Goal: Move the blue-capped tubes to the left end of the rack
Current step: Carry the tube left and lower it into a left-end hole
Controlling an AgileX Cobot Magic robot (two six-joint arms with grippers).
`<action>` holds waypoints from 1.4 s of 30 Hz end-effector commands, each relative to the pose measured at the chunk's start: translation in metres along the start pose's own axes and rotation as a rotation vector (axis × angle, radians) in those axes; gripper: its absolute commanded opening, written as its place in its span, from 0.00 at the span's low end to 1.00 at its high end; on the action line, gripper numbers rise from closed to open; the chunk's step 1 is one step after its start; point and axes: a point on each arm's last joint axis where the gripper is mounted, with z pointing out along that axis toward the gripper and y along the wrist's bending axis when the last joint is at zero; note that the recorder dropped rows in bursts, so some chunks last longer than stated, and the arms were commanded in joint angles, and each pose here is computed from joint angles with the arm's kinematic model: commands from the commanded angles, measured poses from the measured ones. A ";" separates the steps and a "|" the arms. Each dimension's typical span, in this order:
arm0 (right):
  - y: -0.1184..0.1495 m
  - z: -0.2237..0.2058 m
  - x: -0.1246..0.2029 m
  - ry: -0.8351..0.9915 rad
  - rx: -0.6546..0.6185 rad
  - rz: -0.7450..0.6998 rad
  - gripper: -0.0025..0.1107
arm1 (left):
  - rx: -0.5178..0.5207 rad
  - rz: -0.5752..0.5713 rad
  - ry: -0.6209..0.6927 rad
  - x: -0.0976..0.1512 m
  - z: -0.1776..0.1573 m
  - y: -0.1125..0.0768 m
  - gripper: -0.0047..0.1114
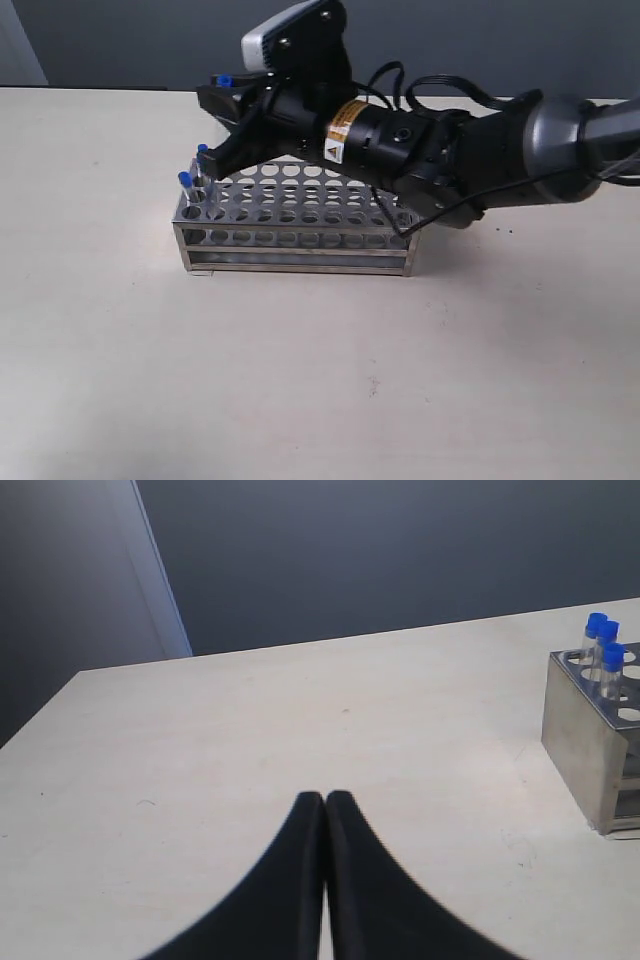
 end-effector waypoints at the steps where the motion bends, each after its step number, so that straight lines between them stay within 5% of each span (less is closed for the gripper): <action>1: 0.015 0.020 0.008 0.028 -0.042 -0.008 0.02 | 0.008 -0.003 -0.012 -0.002 0.000 0.000 0.04; 36: 0.022 0.045 0.066 0.160 -0.064 0.016 0.02 | 0.008 -0.003 -0.012 -0.002 0.000 0.000 0.04; 42: 0.022 0.045 0.069 0.171 -0.063 0.017 0.26 | 0.008 -0.003 -0.012 -0.002 0.000 0.000 0.04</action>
